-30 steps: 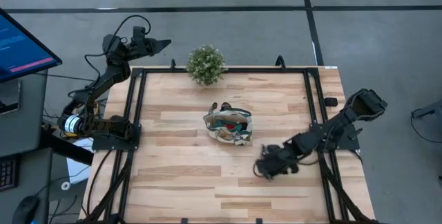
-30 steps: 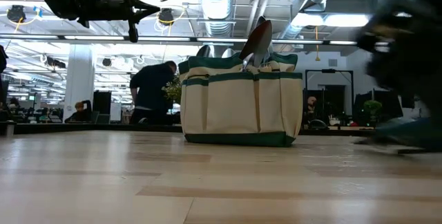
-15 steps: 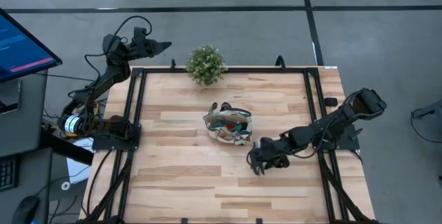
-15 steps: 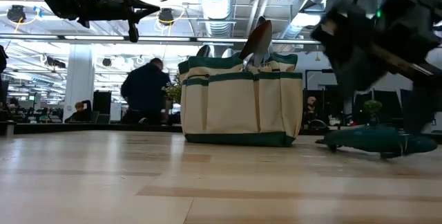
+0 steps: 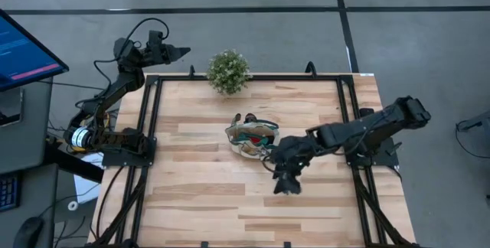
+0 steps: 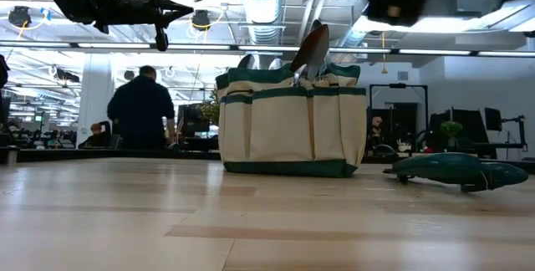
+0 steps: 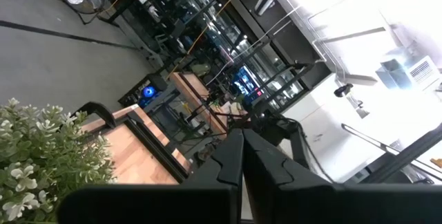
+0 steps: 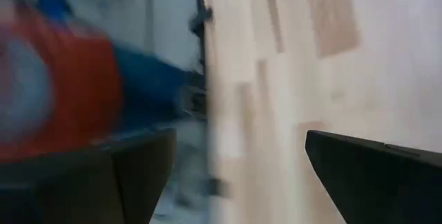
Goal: Pick & Place Garden tools in Gardening bag
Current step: Put the green shear scissors into the white gardening bag
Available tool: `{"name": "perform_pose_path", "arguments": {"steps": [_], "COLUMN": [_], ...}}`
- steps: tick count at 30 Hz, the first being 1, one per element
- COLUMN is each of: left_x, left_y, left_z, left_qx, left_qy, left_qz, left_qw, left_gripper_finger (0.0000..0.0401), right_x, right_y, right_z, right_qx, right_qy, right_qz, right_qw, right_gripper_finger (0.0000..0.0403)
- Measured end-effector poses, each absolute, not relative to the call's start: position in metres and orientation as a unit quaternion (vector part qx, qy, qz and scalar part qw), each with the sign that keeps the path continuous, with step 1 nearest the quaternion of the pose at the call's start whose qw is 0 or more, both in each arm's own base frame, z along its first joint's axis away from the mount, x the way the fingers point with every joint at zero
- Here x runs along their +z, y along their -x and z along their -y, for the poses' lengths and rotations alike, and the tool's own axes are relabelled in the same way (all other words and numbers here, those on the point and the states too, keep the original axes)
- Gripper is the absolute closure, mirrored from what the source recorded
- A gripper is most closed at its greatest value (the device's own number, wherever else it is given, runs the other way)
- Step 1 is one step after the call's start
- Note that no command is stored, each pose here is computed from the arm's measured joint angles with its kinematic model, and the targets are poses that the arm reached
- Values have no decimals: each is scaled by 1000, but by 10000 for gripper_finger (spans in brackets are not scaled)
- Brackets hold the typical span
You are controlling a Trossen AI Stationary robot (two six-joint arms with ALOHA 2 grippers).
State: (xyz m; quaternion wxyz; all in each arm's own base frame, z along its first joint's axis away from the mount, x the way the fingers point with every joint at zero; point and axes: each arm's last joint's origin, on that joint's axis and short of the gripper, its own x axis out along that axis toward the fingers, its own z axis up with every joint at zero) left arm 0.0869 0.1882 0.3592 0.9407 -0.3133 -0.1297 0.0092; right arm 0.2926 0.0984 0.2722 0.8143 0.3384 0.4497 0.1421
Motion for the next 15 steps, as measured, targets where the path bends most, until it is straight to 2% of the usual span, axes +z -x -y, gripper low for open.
{"name": "perform_pose_path", "arguments": {"steps": [3, 5, 7, 9, 15], "left_x": [359, 359, 359, 359, 359], "left_y": [-87, -87, -87, -87, -87], "left_z": [-188, -188, -188, -188, -188], "left_qx": [9, 9, 9, 10, 10], "left_qy": [313, 313, 312, 310, 310], "left_qz": [130, 130, 130, 130, 130], "left_qw": [941, 941, 941, 942, 942], "left_gripper_finger": [393, 393, 393, 393, 393], "right_x": [278, 282, 280, 275, 249], "right_y": [-289, -288, -285, -283, -290], "right_z": [-96, -96, -94, -93, -98], "right_qx": [194, 254, 289, 321, 355], "right_qy": [-145, -13, 92, 153, 222], "right_qz": [-471, -462, -467, -472, -512], "right_qw": [848, 850, 831, 806, 750], "right_gripper_finger": [88, 88, 88, 88, 88]}}
